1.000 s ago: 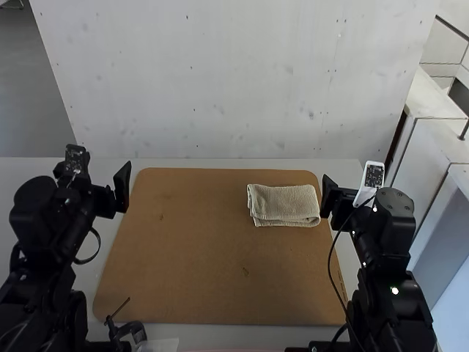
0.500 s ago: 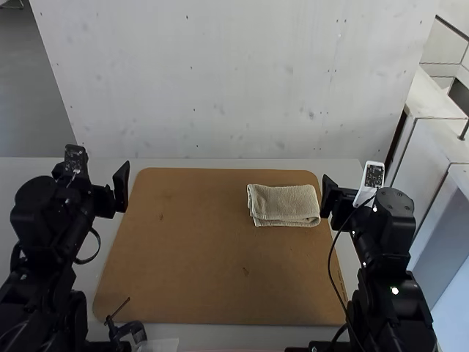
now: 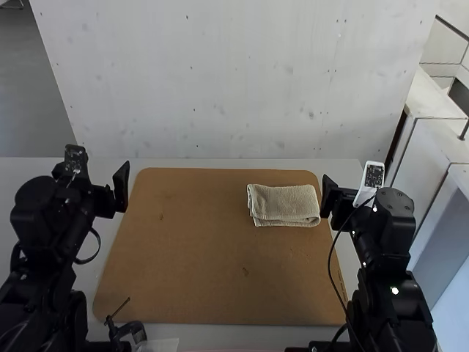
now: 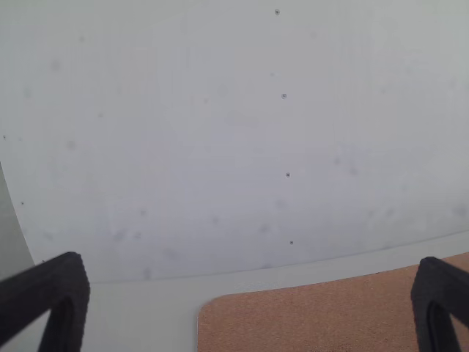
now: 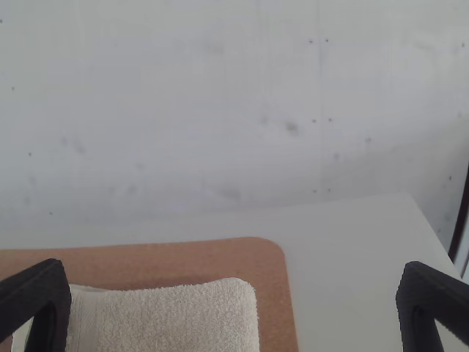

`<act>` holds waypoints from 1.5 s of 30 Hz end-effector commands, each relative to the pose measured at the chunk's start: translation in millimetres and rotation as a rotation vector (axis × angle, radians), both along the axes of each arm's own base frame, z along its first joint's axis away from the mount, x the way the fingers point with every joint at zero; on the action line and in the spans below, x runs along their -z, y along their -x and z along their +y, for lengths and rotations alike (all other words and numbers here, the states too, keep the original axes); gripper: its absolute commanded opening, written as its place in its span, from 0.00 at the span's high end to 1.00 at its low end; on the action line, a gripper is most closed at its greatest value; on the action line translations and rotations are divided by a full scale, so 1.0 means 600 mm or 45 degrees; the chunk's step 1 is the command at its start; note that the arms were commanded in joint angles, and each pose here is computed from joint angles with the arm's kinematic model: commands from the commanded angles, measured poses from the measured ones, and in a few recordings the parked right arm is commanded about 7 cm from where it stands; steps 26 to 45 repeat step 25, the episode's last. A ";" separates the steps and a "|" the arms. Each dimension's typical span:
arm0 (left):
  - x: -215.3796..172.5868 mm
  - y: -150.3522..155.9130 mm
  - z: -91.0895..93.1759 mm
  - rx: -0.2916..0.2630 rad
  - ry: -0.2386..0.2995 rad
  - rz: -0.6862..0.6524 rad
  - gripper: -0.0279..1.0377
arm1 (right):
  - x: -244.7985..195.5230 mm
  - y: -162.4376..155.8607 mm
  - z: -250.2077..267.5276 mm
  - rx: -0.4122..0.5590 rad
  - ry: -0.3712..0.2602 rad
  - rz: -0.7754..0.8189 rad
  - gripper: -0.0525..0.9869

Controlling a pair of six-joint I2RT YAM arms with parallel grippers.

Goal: Fold the towel.

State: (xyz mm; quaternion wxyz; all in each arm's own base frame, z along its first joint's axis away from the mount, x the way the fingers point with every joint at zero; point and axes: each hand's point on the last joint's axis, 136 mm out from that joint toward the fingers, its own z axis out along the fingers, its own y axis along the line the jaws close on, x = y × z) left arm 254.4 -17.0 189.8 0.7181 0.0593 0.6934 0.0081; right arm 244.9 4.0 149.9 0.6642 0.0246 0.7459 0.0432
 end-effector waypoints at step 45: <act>0.064 0.014 0.010 -0.013 0.033 0.156 0.05 | 0.039 0.004 0.008 -0.037 0.003 0.101 0.02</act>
